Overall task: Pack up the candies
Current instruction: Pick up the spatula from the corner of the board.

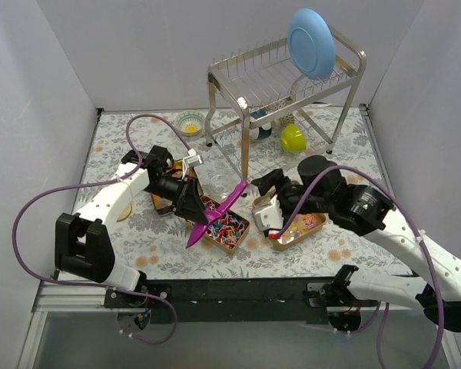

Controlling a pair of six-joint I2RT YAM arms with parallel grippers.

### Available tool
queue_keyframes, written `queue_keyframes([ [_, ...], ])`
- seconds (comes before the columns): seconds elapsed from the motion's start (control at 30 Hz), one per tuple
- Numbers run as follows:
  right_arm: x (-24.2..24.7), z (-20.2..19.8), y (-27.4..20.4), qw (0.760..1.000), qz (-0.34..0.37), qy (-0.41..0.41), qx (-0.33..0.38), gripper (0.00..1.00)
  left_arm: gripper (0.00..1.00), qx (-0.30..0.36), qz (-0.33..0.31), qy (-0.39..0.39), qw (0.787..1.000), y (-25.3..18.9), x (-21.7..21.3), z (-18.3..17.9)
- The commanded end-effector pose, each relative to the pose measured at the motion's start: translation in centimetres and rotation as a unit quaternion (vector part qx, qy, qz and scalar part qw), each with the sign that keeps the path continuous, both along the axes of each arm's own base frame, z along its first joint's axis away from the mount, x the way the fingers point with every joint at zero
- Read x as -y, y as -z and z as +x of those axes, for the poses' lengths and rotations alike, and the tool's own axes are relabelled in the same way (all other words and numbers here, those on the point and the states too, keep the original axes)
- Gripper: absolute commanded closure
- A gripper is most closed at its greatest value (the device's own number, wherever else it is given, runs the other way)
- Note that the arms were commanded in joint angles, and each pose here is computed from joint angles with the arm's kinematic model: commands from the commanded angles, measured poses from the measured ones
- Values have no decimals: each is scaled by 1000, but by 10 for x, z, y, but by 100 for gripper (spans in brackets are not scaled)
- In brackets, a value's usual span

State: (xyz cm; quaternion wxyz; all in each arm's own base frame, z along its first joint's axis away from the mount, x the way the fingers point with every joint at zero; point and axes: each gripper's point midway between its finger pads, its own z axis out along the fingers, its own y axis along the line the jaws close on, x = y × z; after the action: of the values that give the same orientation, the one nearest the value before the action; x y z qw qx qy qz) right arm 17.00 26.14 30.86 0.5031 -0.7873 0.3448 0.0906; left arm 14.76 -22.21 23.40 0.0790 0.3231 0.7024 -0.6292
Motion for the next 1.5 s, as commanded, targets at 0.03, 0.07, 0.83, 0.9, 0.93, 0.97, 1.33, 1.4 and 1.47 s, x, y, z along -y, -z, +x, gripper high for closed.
queue_keyframes([
  [0.03, -33, -5, 8, 992, -31, -65, 106, 18, 100, -30, -29, 16, 999, -15, 8, -14],
  [0.07, -37, -7, 8, 992, -31, -69, 104, 18, 100, -30, -29, 17, 999, -16, 8, -15],
  [0.83, -78, 5, 23, 975, 53, -31, 212, 44, 100, -75, -51, 20, 996, -22, 13, -17],
  [0.9, -74, 2, 30, 973, 54, -35, 221, 45, 100, -84, -58, 19, 995, -25, 14, -16],
  [0.93, -77, 1, 19, 968, 77, -35, 237, 46, 100, -91, -60, 19, 994, -25, 15, -14],
  [0.97, -76, 1, 19, 967, 78, -35, 239, 46, 100, -93, -64, 19, 993, -26, 15, -14],
  [1.33, -81, -3, 22, 966, 91, -39, 238, 62, 100, -128, -87, 18, 988, -33, 21, -1],
  [1.4, -80, -3, 21, 965, 96, -36, 240, 62, 100, -133, -87, 17, 987, -32, 21, -1],
  [1.47, -81, -3, 23, 965, 99, -36, 240, 60, 100, -139, -87, 17, 986, -31, 21, -1],
])
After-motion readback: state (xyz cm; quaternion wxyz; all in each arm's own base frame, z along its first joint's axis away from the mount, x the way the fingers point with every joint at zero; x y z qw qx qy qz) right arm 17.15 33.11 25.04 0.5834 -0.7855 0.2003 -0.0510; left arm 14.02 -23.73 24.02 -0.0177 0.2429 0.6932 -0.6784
